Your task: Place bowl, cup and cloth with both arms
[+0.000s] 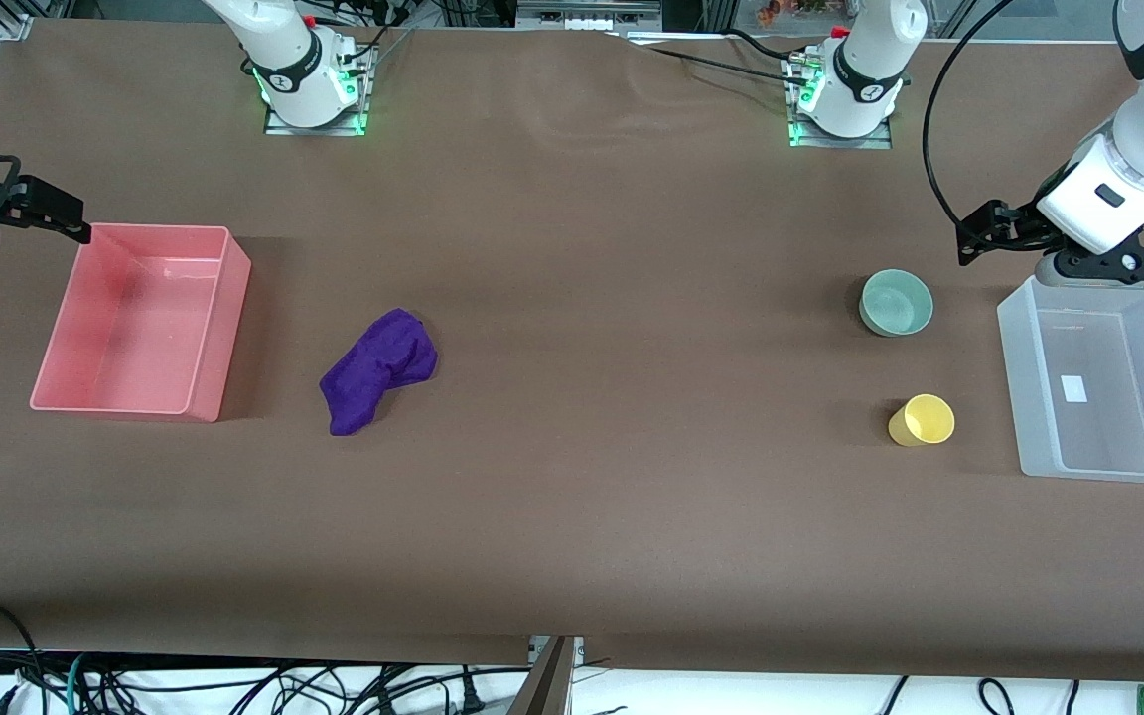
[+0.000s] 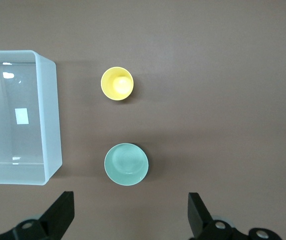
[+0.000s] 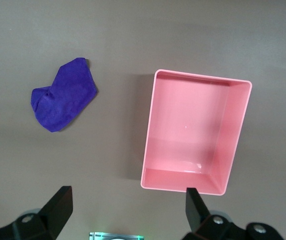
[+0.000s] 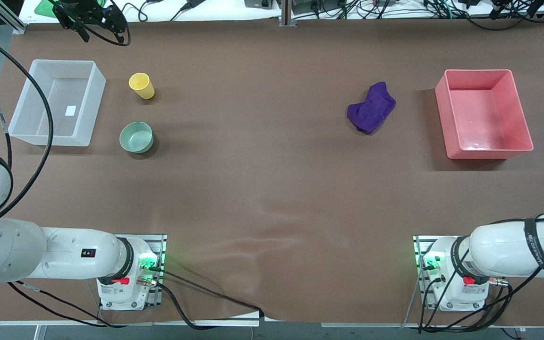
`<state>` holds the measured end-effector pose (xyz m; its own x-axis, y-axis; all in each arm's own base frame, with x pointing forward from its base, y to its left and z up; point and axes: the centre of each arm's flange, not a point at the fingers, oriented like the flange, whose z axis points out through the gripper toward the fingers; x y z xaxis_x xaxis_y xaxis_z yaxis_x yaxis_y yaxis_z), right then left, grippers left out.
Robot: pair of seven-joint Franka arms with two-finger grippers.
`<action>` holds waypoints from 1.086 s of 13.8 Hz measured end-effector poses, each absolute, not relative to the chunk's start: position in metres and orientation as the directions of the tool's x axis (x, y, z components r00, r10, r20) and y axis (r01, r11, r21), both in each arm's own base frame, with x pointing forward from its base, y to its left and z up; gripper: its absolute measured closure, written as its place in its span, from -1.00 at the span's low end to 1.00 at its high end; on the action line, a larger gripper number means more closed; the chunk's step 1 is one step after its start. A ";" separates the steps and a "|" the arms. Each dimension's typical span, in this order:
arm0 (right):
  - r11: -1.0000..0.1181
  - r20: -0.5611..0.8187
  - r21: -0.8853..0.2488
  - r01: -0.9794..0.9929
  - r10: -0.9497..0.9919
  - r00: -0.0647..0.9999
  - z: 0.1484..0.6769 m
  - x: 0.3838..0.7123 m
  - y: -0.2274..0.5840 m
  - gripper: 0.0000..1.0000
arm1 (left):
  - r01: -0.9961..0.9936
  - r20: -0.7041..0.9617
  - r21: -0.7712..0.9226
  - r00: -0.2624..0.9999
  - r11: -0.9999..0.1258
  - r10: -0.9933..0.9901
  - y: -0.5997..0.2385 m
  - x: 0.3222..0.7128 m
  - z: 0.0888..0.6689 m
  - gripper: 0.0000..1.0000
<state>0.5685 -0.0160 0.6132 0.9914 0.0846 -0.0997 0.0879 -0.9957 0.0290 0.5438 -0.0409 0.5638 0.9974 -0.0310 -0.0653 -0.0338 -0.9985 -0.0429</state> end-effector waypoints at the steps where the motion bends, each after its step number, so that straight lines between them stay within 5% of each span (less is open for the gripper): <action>1: -0.996 -0.100 0.029 0.087 0.084 0.991 0.613 0.569 -0.016 -1.00 | -0.036 -0.074 -0.043 0.997 -0.998 -0.032 -0.041 0.543 0.563 -1.00; 11: -0.995 -0.116 0.021 0.095 0.092 0.989 0.598 0.577 -0.011 -1.00 | -0.037 -0.118 -0.044 0.993 -0.998 -0.032 -0.041 0.547 0.546 -1.00; 15: -0.992 -0.207 0.008 0.123 0.118 0.971 0.529 0.586 0.003 -1.00 | -0.111 -0.178 -0.029 0.979 -0.993 -0.104 -0.035 0.555 0.514 -1.00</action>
